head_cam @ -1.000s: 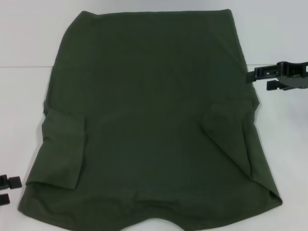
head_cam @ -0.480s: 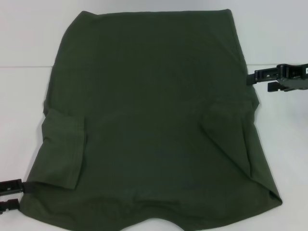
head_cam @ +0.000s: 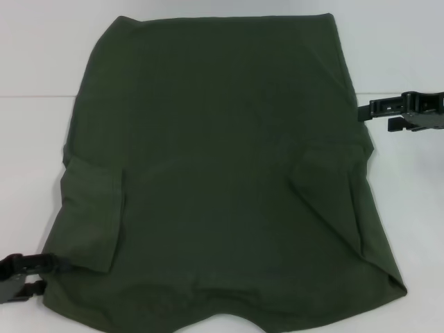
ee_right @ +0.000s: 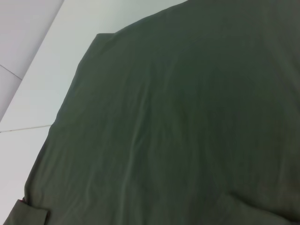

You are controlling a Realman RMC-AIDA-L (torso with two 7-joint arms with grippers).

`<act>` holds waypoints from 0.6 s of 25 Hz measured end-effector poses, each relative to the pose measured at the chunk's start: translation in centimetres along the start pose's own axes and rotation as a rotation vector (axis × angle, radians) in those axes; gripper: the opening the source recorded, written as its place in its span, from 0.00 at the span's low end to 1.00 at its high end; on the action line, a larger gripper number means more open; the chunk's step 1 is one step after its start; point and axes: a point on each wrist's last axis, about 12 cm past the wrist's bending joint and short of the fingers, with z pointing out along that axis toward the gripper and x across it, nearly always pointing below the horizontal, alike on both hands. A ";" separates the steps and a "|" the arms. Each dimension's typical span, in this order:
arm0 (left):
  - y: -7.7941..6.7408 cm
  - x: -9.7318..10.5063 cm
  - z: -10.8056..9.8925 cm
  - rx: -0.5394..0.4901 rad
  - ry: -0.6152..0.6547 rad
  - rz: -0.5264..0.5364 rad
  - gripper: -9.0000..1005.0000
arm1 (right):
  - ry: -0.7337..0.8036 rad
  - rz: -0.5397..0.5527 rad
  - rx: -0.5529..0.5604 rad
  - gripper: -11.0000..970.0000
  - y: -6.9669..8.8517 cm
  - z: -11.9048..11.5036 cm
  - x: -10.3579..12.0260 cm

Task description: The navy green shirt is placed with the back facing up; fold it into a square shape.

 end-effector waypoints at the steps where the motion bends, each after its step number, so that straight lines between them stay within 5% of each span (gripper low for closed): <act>1: -0.1 -0.1 0.2 0.001 0.003 0.005 0.81 | 0.000 0.000 0.000 0.94 0.0 0.0 0.0; 14: -0.9 -0.5 0.5 0.001 0.002 0.039 0.76 | -0.008 0.014 -0.002 0.94 -0.4 -0.2 0.3; 15: -0.9 -0.6 0.5 0.000 0.001 0.041 0.69 | -0.008 0.013 -0.003 0.94 -0.4 -0.2 0.3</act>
